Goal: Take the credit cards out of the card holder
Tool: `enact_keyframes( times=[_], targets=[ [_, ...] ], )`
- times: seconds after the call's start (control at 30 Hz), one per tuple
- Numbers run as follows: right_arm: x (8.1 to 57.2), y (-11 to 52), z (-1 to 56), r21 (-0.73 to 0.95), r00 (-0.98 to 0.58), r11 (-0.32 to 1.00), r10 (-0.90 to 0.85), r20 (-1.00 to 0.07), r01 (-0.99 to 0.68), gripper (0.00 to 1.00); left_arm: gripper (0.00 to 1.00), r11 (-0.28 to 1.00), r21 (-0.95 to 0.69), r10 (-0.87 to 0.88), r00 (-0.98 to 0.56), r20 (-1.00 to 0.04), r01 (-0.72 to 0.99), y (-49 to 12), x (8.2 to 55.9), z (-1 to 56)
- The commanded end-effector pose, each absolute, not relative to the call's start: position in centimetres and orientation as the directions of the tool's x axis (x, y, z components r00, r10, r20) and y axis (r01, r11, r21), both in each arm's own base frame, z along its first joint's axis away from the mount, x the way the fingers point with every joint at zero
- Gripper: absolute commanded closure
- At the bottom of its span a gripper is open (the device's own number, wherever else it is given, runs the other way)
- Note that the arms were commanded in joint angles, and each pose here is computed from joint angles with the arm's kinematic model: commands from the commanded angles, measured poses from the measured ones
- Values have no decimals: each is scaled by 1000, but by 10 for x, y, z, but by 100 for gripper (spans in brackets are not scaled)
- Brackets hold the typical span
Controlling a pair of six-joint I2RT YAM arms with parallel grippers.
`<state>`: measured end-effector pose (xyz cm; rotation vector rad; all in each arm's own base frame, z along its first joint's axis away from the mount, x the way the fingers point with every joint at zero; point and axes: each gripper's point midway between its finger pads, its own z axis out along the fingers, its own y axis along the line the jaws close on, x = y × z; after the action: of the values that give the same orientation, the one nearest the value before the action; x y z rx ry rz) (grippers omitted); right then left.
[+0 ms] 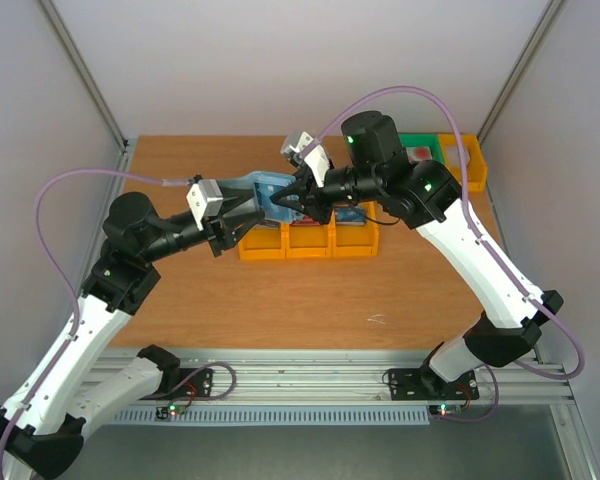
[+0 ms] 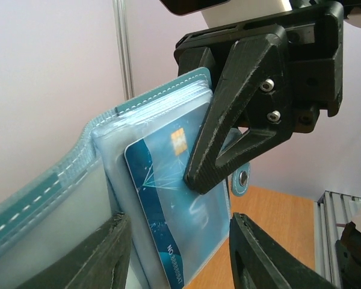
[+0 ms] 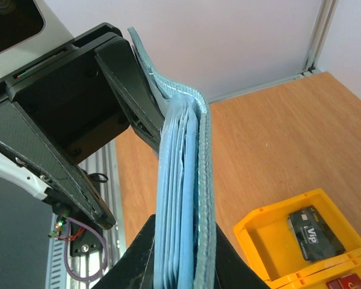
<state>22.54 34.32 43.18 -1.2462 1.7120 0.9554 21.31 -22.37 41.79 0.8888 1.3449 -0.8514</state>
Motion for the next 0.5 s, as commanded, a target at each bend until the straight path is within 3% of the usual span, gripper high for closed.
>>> enact_keyframes(
  times=[0.0, 0.23, 0.47],
  targets=[
    [190, 354, 461, 43, -69, 89, -313, -947, -995, 99, 55, 375, 46, -22, 59, -998, 926, -234, 207, 428],
    [232, 365, 464, 14, -85, 251, -274, -958, -968, 99, 60, 296, 72, -40, 88, -995, 952, -241, 192, 437],
    [230, 368, 464, 7, -72, 243, -262, -962, -970, 99, 65, 203, 63, -50, 75, -996, 977, -245, 176, 440]
  ],
)
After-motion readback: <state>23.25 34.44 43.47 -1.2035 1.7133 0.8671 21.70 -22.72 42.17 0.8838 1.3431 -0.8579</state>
